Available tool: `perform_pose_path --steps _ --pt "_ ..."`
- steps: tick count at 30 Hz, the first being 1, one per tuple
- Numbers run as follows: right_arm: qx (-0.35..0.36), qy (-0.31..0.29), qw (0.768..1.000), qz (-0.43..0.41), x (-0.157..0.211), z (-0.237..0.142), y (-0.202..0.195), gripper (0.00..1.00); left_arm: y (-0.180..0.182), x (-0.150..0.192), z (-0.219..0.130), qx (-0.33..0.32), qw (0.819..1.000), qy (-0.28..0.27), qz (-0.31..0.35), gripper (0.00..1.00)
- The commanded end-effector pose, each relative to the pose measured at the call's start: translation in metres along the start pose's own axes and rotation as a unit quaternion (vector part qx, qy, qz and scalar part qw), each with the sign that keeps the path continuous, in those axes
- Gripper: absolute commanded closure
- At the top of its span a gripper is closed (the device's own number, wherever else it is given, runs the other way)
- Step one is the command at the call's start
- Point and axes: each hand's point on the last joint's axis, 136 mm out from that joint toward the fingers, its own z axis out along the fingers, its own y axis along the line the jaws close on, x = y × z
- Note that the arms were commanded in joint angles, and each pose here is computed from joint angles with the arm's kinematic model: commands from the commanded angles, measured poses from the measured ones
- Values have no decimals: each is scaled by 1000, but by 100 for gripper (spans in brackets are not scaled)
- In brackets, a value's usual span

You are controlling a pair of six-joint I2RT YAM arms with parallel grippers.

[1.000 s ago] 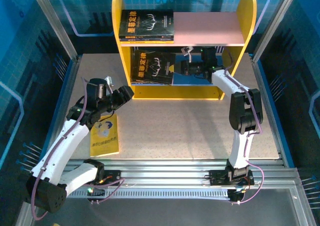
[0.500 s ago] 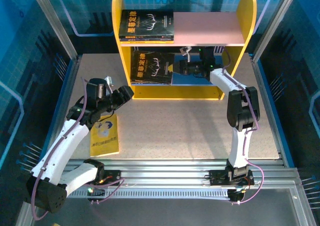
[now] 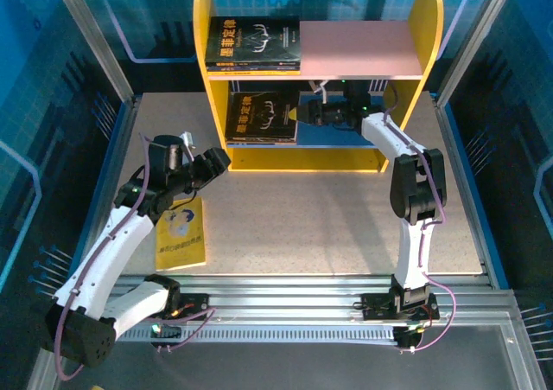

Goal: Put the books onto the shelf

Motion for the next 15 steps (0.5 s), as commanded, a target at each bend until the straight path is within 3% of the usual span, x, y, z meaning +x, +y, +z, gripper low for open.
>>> perform_pose_path --steps 1,8,15 --pt "-1 8 1000 -18 -2 7 5 63 3 2 -5 2 1000 4 4 32" --pt "-9 19 1000 -15 -3 9 5 77 3 1 -6 2 1000 2 4 32" --pt "-11 24 1000 -11 -2 2 -1 79 4 1 -6 0 1000 2 3 32"
